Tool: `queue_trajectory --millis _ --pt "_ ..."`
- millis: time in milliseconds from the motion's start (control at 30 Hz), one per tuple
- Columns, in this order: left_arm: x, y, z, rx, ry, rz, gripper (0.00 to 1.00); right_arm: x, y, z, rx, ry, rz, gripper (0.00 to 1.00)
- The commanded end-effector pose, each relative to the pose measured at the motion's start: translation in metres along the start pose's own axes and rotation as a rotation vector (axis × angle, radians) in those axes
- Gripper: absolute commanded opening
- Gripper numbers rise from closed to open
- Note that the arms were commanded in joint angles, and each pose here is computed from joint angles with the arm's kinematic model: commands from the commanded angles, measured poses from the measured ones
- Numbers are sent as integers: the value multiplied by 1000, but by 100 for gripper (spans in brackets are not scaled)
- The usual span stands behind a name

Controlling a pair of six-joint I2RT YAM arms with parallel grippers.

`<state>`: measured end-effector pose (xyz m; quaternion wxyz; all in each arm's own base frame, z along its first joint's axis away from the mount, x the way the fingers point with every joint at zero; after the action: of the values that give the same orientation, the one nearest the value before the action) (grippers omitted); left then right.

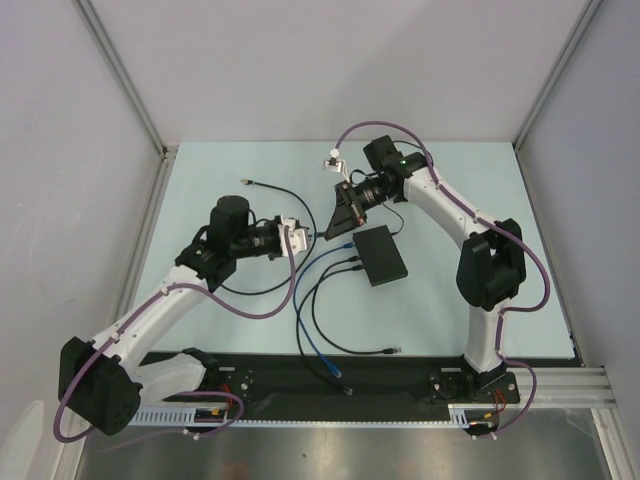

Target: Insert the plug into the switch port

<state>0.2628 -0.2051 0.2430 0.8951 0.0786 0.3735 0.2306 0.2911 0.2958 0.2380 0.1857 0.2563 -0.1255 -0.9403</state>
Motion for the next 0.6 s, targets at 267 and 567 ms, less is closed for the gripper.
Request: queue_trajectory --millis 267,567 --pt "-2 -5 -3 29 -33 -19 23 -3 4 29 -43 67 -15 0" --pt "-4 -13 -16 81 26 -28 0 -5 9 13 34 12 -35 41"
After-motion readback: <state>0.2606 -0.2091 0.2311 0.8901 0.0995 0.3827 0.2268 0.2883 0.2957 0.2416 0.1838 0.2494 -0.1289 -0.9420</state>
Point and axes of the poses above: each gripper's point midway between its finger pads, its own y axis back along the fingers, its own z axis along the line the jaws close on, x = y × z, the point moved 4 cm from there along y, back along the fingers, and after that the axes turned 14 degrees about -y, right-handed, at the moved point
